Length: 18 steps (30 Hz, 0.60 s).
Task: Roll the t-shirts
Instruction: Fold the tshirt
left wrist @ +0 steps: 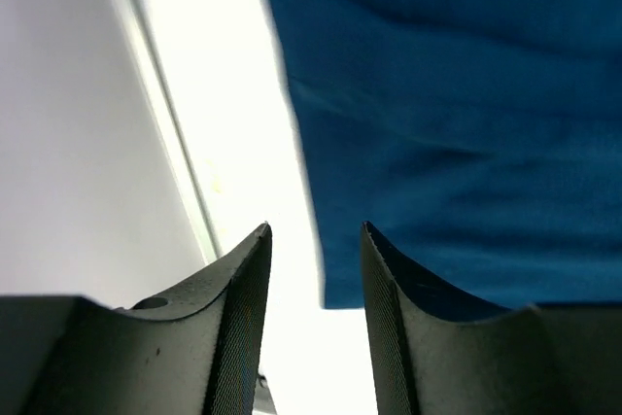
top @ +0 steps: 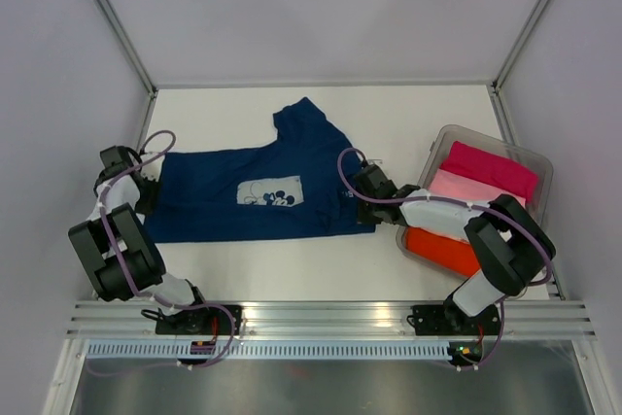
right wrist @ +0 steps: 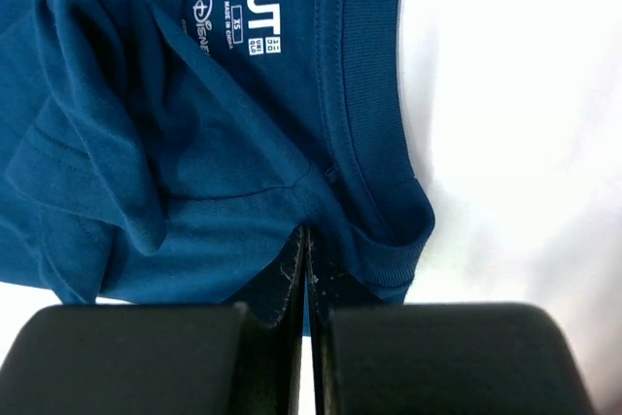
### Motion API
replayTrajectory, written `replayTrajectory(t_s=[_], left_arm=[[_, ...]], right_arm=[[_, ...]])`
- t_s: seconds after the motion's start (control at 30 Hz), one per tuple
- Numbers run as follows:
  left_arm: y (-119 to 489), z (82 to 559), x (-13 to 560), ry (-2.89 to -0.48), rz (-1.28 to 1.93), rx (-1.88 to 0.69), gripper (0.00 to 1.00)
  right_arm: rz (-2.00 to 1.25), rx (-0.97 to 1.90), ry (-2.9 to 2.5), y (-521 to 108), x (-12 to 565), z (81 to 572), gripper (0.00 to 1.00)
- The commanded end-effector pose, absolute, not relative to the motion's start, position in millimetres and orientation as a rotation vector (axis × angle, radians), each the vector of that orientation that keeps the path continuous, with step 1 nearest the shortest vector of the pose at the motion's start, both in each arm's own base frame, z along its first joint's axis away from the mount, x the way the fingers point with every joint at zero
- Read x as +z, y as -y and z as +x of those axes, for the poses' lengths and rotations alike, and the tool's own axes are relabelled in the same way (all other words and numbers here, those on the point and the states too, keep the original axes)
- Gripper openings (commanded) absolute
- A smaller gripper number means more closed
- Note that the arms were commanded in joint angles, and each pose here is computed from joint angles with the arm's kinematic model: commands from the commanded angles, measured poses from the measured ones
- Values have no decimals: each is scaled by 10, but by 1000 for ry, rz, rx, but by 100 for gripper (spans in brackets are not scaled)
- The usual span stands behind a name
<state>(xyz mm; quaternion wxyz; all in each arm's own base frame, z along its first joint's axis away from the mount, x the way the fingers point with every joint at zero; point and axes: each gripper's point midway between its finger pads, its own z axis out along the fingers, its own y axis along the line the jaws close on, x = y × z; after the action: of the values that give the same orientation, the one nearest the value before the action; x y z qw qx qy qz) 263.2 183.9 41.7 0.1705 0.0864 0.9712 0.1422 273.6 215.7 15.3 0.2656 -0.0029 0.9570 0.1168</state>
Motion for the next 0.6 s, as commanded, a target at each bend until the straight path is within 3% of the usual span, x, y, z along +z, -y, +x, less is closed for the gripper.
replayTrajectory(t_s=[0.0, 0.33, 0.47, 0.57], left_arm=[[-1801, 2963, 838, -2618, 213, 335, 48], [-1841, 3440, 668, -2633, 89, 198, 54], [-1888, 3639, 697, -2621, 71, 211, 54], [-1890, 3715, 700, -2621, 75, 225, 55]], right_arm=[[-50, 174, -2623, -1883, 218, 2626, 4], [-136, 305, -2492, -2099, 816, 2829, 9], [-163, 335, -2376, -2299, 1242, 3184, 12], [-178, 292, -2393, -2364, 1249, 3411, 14]])
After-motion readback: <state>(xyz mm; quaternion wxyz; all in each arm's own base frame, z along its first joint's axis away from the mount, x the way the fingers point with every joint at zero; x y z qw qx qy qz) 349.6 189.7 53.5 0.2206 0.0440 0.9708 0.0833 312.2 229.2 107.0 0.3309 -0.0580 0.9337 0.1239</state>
